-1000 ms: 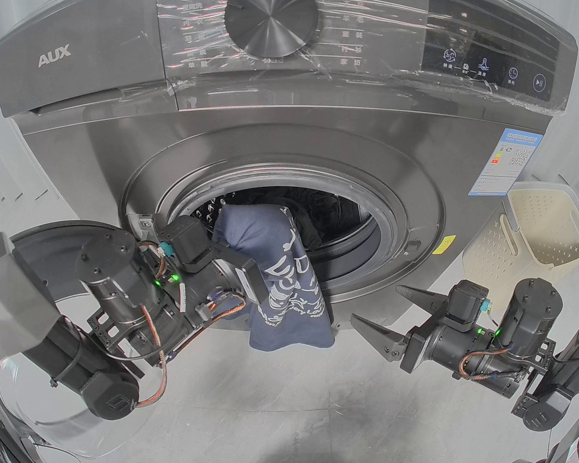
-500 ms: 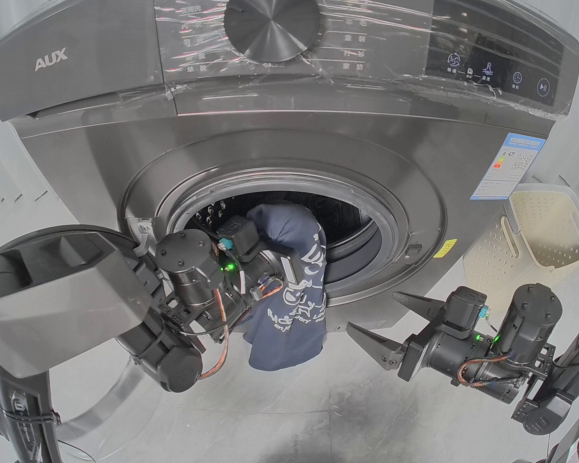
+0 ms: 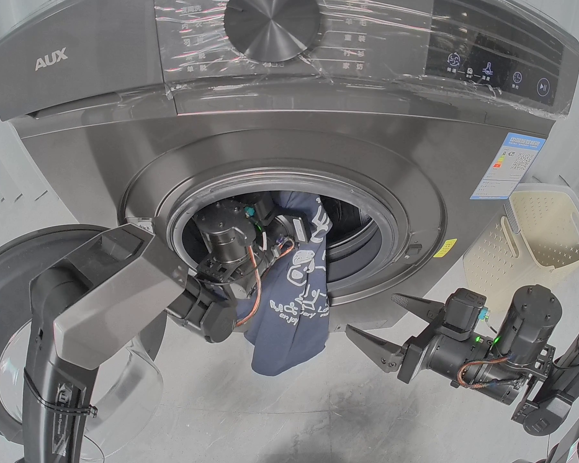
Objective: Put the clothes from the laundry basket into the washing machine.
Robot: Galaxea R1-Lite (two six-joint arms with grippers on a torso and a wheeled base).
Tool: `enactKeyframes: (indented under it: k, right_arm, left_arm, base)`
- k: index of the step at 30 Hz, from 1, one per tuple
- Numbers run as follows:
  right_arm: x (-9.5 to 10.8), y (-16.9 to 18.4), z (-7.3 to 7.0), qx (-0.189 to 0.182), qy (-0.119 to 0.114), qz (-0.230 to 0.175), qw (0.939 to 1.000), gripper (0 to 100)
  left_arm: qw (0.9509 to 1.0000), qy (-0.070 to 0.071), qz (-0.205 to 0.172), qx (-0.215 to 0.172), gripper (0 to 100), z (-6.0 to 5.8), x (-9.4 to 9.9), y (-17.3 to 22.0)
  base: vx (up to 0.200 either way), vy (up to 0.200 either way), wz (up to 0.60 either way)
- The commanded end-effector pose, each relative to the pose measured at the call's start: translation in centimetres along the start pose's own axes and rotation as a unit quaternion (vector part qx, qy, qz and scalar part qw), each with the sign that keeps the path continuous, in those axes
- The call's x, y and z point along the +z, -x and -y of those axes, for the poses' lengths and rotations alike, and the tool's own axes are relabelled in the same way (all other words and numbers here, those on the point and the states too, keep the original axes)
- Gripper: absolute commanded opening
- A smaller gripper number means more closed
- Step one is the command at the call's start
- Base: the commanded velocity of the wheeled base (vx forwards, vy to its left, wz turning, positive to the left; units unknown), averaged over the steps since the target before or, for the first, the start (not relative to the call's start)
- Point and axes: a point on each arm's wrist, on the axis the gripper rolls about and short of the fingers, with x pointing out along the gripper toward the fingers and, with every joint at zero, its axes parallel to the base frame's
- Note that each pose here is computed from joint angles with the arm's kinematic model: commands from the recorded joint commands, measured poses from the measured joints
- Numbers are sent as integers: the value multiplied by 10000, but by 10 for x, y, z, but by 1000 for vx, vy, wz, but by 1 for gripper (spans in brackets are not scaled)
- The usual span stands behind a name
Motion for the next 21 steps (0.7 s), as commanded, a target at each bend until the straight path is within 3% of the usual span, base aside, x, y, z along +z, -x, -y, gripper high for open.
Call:
enactKeyframes:
  k: [1,5,6,10,13,14,17,21]
  right_arm:
    - [0,0,0,10,1,-8,10000,100]
    - [0,0,0,1,0,-14,10000,100]
    - [-1,0,0,7,8,-23,10000,100]
    - [-1,0,0,0,8,-22,10000,100]
    - [-1,0,0,0,8,-22,10000,100]
    - [-1,0,0,9,9,-16,10000,100]
    - [-1,0,0,1,8,-14,10000,100]
    - [-1,0,0,9,8,-16,10000,100]
  left_arm:
    - [9993,-22,-90,366,0,-13,-29,-40]
    - [9968,-2,196,770,0,-20,-15,-65]
    - [9950,47,374,922,0,-27,-5,-75]
    - [9942,157,300,1019,0,-34,-1,-78]
    - [9940,162,326,1030,0,-36,2,-78]
    - [9940,177,328,1029,100,-36,3,-78]
    - [9943,290,227,998,100,-30,3,-75]
    - [9928,400,-551,986,100,-16,-4,-54]
  base:
    - [0,0,0]
    - [0,0,0]
    - [0,0,0]
    - [0,0,0]
    - [0,0,0]
    - [0,0,0]
    - [0,0,0]
    - [0,0,0]
